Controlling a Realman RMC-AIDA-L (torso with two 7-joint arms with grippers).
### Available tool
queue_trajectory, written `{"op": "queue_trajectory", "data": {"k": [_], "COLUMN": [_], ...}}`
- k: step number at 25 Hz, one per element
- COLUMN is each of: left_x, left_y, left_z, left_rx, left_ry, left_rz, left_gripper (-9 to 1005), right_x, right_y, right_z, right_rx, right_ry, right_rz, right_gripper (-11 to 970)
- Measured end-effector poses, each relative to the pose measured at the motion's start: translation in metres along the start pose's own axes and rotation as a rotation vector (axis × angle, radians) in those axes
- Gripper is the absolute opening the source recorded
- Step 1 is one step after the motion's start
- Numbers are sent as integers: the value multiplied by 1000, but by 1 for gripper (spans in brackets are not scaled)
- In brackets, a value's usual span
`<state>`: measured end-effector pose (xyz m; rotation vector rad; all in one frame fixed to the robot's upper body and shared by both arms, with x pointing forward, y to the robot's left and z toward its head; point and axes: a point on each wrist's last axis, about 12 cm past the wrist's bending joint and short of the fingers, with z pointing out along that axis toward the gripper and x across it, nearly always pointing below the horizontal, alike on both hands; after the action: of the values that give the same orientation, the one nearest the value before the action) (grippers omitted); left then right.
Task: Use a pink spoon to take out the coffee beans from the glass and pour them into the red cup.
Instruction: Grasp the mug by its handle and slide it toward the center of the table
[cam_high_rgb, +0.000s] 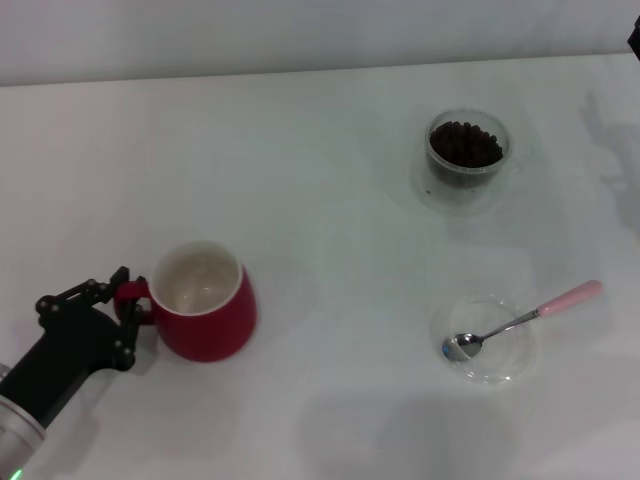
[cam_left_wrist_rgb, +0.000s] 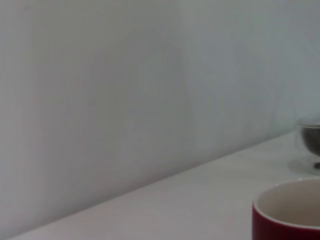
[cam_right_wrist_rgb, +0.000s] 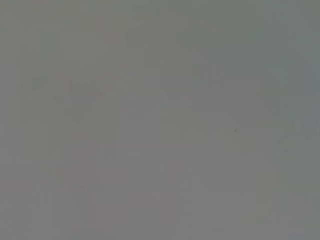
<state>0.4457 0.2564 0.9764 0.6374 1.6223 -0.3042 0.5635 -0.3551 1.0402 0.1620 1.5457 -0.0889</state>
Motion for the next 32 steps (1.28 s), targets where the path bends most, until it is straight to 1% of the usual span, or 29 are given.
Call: {"op": "queue_trajectory", "data": {"k": [5, 14, 19, 25, 32], "left_x": [-3, -13, -16, -15, -12], "left_y": [-9, -16, -21, -24, -28], "left_z": [7, 24, 34, 37, 32], "left_rx": [31, 97, 121, 128, 145], "left_ry": [-10, -44, -35, -20, -12], "left_rz": [78, 104, 103, 97, 95], "left_gripper": [143, 140, 138, 127, 128], "right_x": [-2, -3, -6, -6, -7], "right_y": [0, 0, 1, 2, 3], "right_z": [2, 2, 2, 2, 2], "right_rx": [-4, -6, -11, -14, -16], "right_ry": [-7, -18, -38, -44, -45], "right_rz": [-8, -8, -8, -7, -6], "right_gripper": [866, 861, 858, 854, 849]}}
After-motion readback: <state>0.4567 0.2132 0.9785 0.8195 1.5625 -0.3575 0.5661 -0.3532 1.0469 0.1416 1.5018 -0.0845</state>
